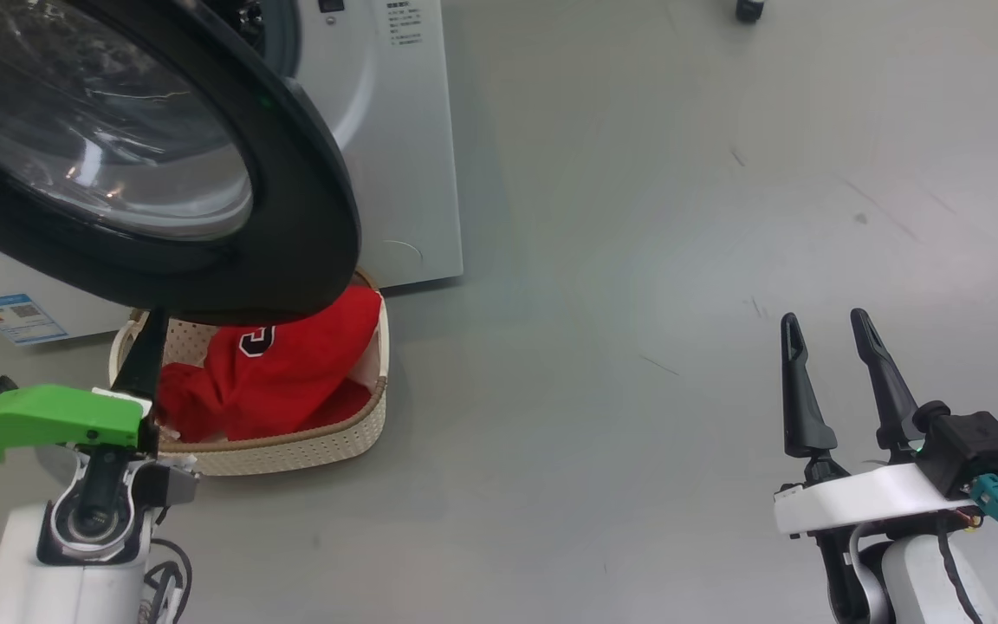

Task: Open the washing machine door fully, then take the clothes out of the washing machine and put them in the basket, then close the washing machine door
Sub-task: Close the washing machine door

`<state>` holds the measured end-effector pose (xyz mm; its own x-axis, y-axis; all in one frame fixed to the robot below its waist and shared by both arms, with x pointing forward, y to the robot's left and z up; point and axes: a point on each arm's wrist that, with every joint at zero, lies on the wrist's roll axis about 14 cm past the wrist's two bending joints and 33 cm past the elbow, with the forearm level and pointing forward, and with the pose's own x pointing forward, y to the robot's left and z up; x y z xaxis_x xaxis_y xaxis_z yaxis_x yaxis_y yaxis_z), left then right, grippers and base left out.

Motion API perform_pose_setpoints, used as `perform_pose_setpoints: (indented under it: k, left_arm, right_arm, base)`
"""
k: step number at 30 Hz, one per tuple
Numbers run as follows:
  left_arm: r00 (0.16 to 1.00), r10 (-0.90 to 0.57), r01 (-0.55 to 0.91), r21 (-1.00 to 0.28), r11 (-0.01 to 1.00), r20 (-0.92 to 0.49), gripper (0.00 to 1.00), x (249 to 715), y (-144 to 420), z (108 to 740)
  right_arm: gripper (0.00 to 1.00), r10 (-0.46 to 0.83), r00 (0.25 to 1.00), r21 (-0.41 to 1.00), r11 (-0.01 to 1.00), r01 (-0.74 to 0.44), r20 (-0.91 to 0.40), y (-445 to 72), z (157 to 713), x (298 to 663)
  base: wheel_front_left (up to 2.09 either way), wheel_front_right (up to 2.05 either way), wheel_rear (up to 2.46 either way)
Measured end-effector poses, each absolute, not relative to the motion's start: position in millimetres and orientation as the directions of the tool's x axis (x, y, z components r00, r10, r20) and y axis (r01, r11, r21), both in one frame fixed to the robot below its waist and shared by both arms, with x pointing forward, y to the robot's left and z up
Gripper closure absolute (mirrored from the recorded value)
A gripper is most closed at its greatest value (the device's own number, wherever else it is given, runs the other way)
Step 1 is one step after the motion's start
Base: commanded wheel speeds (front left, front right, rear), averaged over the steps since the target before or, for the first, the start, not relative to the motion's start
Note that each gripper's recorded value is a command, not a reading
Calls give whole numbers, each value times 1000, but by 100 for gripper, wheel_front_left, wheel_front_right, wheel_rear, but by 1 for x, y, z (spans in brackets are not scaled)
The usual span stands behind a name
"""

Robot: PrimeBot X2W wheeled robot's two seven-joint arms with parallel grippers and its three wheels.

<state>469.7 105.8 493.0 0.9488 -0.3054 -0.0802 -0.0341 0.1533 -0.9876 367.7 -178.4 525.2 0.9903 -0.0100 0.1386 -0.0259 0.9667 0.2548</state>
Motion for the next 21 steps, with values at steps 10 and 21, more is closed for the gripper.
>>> perform_pose_setpoints:
  k: [10, 21]
  left_arm:
    - [984, -162, 8, -882, 472, -78, 100, 431, 160, 496]
    - [992, -94, 125, -643, 756, 84, 100, 401, 183, 530]
  right_arm:
    - [0, 70, 985, 245, 964, -107, 157, -156, 530, 371]
    - [0, 172, 968, 199, 958, -208, 182, -128, 538, 376]
  base:
    - [0, 0, 0]
    - [0, 0, 0]
